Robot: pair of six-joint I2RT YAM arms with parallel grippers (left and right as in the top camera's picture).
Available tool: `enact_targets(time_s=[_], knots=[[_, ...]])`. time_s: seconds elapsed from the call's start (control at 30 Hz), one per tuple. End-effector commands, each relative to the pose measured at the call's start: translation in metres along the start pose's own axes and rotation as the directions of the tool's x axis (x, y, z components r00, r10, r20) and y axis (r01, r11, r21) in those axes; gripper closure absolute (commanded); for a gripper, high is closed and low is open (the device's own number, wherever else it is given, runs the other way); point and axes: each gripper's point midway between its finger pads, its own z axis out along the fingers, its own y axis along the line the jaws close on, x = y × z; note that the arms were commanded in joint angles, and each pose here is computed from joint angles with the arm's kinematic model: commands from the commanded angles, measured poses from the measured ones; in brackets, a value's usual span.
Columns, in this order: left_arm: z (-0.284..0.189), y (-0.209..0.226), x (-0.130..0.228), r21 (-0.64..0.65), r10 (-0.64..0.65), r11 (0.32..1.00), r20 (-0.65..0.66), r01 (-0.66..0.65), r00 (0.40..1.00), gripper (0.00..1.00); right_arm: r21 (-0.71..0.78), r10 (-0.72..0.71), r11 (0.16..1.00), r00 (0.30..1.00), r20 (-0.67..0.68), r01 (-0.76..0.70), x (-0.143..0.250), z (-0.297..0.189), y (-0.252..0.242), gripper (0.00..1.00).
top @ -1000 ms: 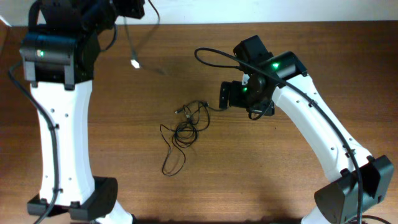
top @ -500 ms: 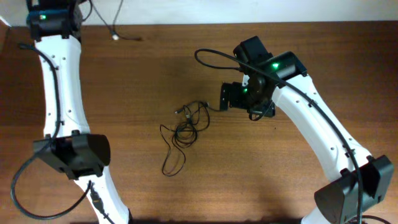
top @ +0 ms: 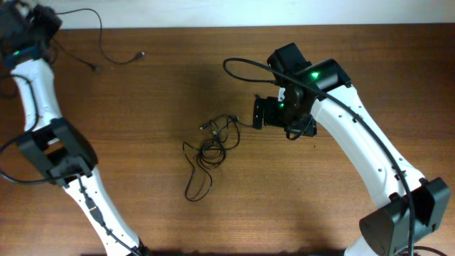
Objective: Untangle cables
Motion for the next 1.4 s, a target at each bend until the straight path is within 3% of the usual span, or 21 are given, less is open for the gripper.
enact_targets(time_s=[0.0, 0.13, 0.23, 0.33, 0.4, 0.5, 0.6, 0.7, 0.8, 0.83, 0.93, 1.03, 1.07, 1.17, 1.3, 1.37], knots=[[-0.004, 0.068, -0.013, -0.084, -0.052, 0.995, 0.007, 0.052, 0.999, 0.01, 0.013, -0.006, 1.0, 1.0, 0.002, 0.006, -0.001, 0.002, -0.002, 0.01], [-0.01, 0.062, -0.021, 0.049, -0.057, 0.997, -0.02, 0.058, 0.998, 0.01, 0.013, -0.006, 1.0, 1.0, 0.002, 0.006, -0.001, 0.002, -0.002, 0.01], [-0.01, 0.06, -0.013, 0.057, -0.069, 0.996, -0.056, 0.072, 0.996, 0.01, 0.013, -0.008, 1.0, 1.0, 0.001, 0.008, 0.0, 0.002, -0.001, 0.01], [-0.009, 0.06, 0.016, 0.019, -0.05, 0.998, -0.151, 0.053, 0.987, 0.01, 0.012, -0.008, 1.0, 1.0, 0.004, 0.008, -0.001, 0.002, -0.001, 0.01], [-0.008, 0.068, 0.048, -0.102, -0.004, 0.995, -0.233, -0.02, 0.972, 0.0, 0.012, -0.008, 1.0, 1.0, 0.004, 0.008, -0.001, 0.002, -0.001, 0.01], [-0.001, 0.064, 0.085, -0.144, 0.091, 0.979, -0.321, -0.143, 0.943, 0.05, 0.011, -0.013, 1.0, 1.0, 0.003, 0.013, 0.0, 0.002, 0.0, 0.01], [0.008, 0.062, 0.126, -0.189, 0.095, 0.965, -0.398, -0.183, 0.912, 0.08, 0.011, -0.029, 1.0, 1.0, 0.001, 0.029, 0.003, 0.003, 0.005, 0.01], [0.006, 0.089, 0.152, -0.326, 0.091, 0.909, -0.451, -0.259, 0.888, 0.09, 0.015, -0.047, 0.999, 0.999, 0.001, 0.047, 0.006, 0.004, 0.01, 0.01], [0.008, 0.102, 0.171, -0.334, 0.108, 0.891, -0.503, -0.308, 0.858, 0.13, 0.012, -0.053, 0.999, 0.999, 0.003, 0.053, 0.007, 0.004, 0.012, 0.01], [0.009, 0.104, 0.174, -0.328, 0.118, 0.889, -0.512, -0.32, 0.851, 0.16, 0.012, -0.053, 0.999, 0.999, 0.004, 0.053, 0.007, 0.004, 0.012, 0.01], [0.011, 0.108, 0.181, -0.31, 0.146, 0.882, -0.535, -0.354, 0.832, 0.45, 0.012, -0.053, 0.999, 0.999, 0.004, 0.053, 0.007, 0.004, 0.012, 0.01], [0.013, 0.108, 0.179, -0.311, 0.15, 0.882, -0.525, -0.353, 0.838, 0.92, 0.012, -0.053, 0.999, 0.999, 0.003, 0.053, 0.007, 0.004, 0.012, 0.01], [0.013, 0.106, 0.18, -0.302, 0.148, 0.888, -0.527, -0.347, 0.837, 1.0, 0.012, -0.053, 0.999, 0.999, 0.003, 0.053, 0.007, 0.004, 0.012, 0.01], [0.017, 0.078, 0.191, -0.179, 0.134, 0.946, -0.545, -0.271, 0.827, 1.0, 0.012, -0.053, 0.998, 0.999, 0.003, 0.053, 0.007, 0.004, 0.012, 0.01], [0.013, 0.037, 0.183, -0.145, -0.073, 0.989, -0.534, -0.006, 0.842, 1.0, 0.012, -0.053, 0.999, 0.999, 0.003, 0.053, 0.007, 0.004, 0.012, 0.01], [0.006, 0.02, 0.176, -0.101, -0.077, 0.995, -0.55, 0.025, 0.832, 1.0, 0.012, -0.053, 0.999, 0.999, 0.003, 0.053, 0.007, 0.004, 0.012, 0.01]])
